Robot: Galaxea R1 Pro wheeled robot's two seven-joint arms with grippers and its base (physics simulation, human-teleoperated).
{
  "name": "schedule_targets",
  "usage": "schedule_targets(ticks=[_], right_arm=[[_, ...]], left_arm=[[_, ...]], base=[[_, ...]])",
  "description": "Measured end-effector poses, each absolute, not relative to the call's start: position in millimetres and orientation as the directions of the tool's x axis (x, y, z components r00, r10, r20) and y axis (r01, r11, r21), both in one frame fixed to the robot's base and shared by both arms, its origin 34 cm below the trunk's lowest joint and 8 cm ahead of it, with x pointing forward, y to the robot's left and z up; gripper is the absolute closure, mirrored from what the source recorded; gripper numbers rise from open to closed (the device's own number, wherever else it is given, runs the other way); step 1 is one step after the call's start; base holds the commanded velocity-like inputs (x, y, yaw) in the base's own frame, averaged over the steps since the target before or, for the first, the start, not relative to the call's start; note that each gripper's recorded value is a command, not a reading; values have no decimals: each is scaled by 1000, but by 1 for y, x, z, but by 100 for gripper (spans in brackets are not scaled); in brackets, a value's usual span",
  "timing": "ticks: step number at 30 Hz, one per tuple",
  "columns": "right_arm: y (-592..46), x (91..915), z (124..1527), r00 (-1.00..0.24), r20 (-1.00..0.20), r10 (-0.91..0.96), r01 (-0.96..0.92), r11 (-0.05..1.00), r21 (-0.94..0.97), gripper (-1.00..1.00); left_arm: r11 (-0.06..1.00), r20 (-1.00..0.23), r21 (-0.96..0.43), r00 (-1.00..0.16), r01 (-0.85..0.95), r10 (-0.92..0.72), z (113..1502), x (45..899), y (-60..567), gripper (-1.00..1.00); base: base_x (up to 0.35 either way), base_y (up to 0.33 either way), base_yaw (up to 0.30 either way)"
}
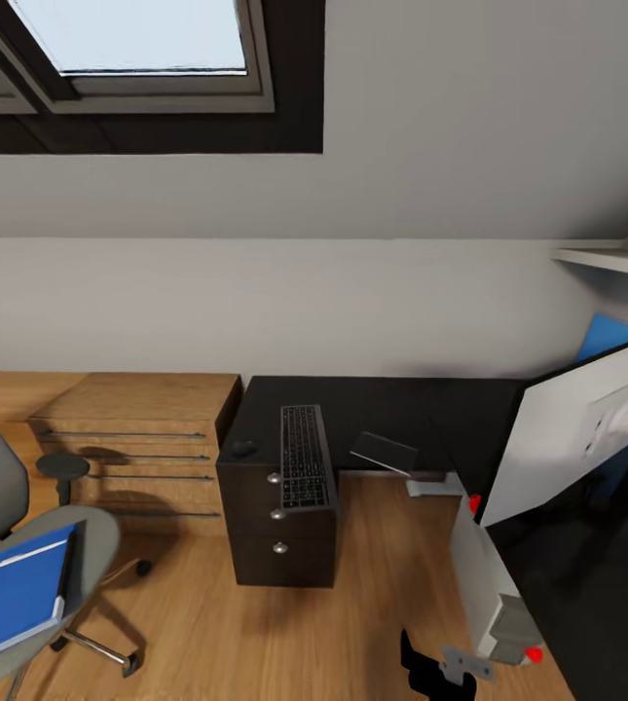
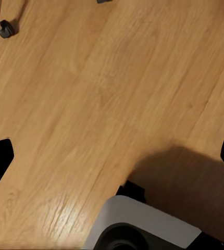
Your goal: In the bedroom, organize the workspace by keeping the computer under the desk, ensuring the monitor is on the desk, placing the keyboard on the desk next to the monitor, placing the mouse on the desk next to the keyboard, moving the folder from the swivel chair onto the desk next to the mouse, stacking the notebook on top of the folder with the pen on top of the notebook, and positioning the swivel chair next to the desk.
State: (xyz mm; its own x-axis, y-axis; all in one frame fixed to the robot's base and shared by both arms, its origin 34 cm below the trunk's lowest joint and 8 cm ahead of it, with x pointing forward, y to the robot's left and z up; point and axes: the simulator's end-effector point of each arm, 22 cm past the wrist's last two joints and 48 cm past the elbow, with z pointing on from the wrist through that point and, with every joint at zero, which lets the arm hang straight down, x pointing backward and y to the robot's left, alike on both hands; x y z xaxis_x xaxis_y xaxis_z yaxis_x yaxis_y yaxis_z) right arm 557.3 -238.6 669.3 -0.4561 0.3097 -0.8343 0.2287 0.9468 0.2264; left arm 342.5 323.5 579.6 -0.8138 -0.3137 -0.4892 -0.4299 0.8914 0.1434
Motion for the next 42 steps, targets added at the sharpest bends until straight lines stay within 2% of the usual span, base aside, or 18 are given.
schedule_targets(ticks=[7,16,17,19,25,33,37,42], right_arm=[[-231,556,678,-459,-831,315,224,946,235,-100],[-214,554,690,-461,-825,327,215,943,254,-100],[-184,557,698,-474,-843,257,102,966,237,-100],[-172,572,714,-445,-870,212,38,975,218,-100],[-183,631,764,-380,-900,213,63,977,205,-100],[-203,697,849,-522,-826,211,125,977,171,-100],[-223,689,872,-612,-766,197,162,979,123,-100],[-283,671,876,-637,-741,213,253,966,61,-100]], left_arm=[[891,-488,144,-814,-430,-314,589,341,324,-100],[891,-488,145,-814,-430,-314,600,339,324,-100],[891,-488,144,-814,-430,-314,601,339,324,-100],[891,-488,144,-815,-430,-314,603,338,323,-100],[892,-487,144,-815,-429,-314,610,337,323,-100],[891,-482,147,-818,-429,-314,618,332,324,-100],[891,-482,148,-818,-429,-314,622,331,324,-100],[891,-481,149,-819,-428,-313,628,329,324,-100]], base=[[-302,0,-211],[-44,0,-29],[0,0,0],[0,0,0],[0,0,0],[0,0,0],[0,0,0],[0,0,0]])
